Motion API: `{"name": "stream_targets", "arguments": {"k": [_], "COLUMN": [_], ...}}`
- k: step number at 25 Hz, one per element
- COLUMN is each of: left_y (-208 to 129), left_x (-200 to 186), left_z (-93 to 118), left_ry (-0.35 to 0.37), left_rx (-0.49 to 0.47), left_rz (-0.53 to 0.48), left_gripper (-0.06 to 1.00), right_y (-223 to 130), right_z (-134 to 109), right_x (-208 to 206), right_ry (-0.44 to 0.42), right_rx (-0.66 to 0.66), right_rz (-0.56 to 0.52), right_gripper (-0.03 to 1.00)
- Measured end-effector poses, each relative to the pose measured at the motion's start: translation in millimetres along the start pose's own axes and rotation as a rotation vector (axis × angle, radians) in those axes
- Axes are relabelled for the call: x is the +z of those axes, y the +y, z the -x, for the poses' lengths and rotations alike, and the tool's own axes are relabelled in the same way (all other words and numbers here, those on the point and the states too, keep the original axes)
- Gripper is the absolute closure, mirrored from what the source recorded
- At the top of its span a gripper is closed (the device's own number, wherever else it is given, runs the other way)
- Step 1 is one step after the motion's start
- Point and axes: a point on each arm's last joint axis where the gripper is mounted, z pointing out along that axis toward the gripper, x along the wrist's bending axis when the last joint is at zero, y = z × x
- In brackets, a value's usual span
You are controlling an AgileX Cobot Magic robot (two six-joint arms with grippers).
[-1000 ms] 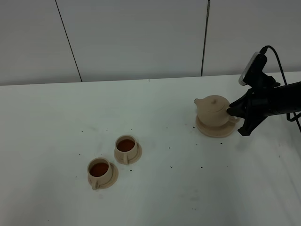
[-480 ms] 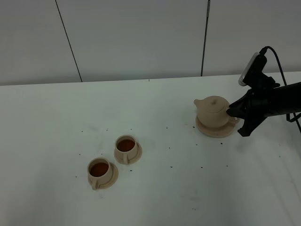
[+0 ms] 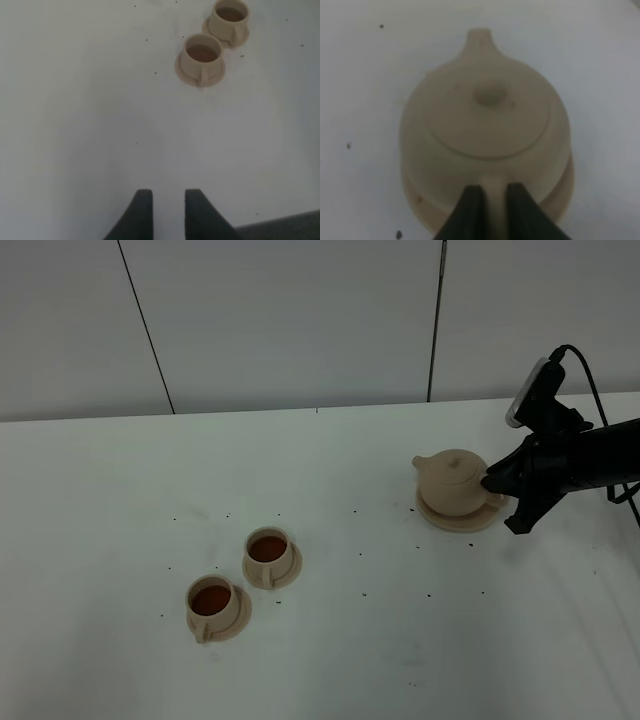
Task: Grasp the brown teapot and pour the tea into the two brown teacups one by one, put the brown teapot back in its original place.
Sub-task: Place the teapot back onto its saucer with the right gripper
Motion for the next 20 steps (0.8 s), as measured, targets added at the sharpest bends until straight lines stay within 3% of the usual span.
{"name": "stream_targets", "arguments": {"k": [20], "left_y": [0.0], "left_x": [0.0], "left_z": [0.0], "left_ry": [0.0], "left_rx": [0.0], "left_rz": [0.0], "left_gripper": [0.71], "right_y": [-7.3], "right_z": [2.6], "right_x": [0.8], "right_ry": [0.003], "right_rx": [0.016], "right_rz": [-0.007], "right_gripper": [0.87]}}
